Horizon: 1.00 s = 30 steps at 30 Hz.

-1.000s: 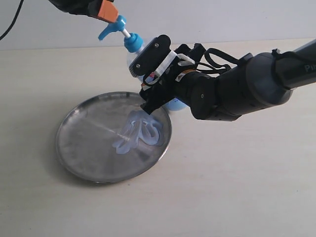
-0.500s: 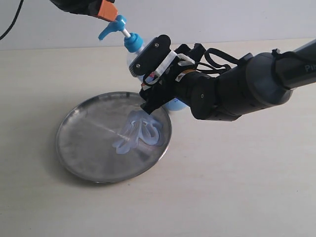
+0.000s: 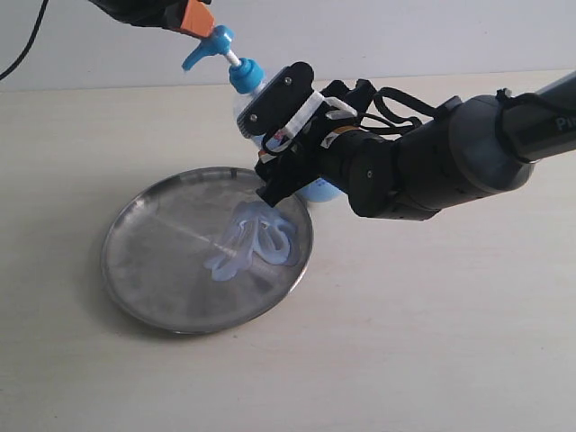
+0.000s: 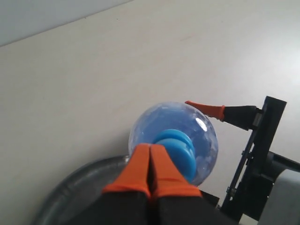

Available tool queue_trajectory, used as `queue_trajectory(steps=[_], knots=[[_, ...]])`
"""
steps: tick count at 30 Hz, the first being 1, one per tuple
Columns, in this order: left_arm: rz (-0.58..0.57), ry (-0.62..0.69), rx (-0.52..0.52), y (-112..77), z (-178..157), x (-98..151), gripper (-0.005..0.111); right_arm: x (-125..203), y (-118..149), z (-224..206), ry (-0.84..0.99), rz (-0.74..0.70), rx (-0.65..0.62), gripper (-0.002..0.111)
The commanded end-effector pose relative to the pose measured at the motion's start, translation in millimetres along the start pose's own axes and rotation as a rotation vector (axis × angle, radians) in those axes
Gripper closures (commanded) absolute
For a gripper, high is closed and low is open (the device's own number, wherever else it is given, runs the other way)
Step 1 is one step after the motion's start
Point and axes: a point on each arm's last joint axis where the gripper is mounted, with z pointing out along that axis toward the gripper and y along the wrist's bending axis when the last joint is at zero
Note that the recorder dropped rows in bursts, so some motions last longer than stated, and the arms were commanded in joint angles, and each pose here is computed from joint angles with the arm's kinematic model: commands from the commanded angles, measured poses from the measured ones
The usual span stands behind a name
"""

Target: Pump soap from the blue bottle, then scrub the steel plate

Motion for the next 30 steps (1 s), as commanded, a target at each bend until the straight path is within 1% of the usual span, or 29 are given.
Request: queue_trajectory(steps=[1,7,11,17,30], knots=[[-0.004,0.049,0.025,-0.5,9,7,0.107,-5,-3,-1,-0.033,-0.016,0.017,0.108],[0.017,0.076,0.068,-7.2,0,-1,0.107,-5,-3,-1,-0.033,-0.016,0.017,0.108],[0.025,0.091,0.08,-8.7,-2,-1,0.107,-5,-2,-1,-0.032,-0.016,0.016,0.108],[0.047,0.101,0.057,-6.6,-1,0,0.107,-5,-2,-1,-0.032,-0.016,0.016,0.108],[0.043,0.094,0.058,-6.6,-1,0,0.107,-5,-1,-1,-0.032,-0.034,-0.001,0.108]])
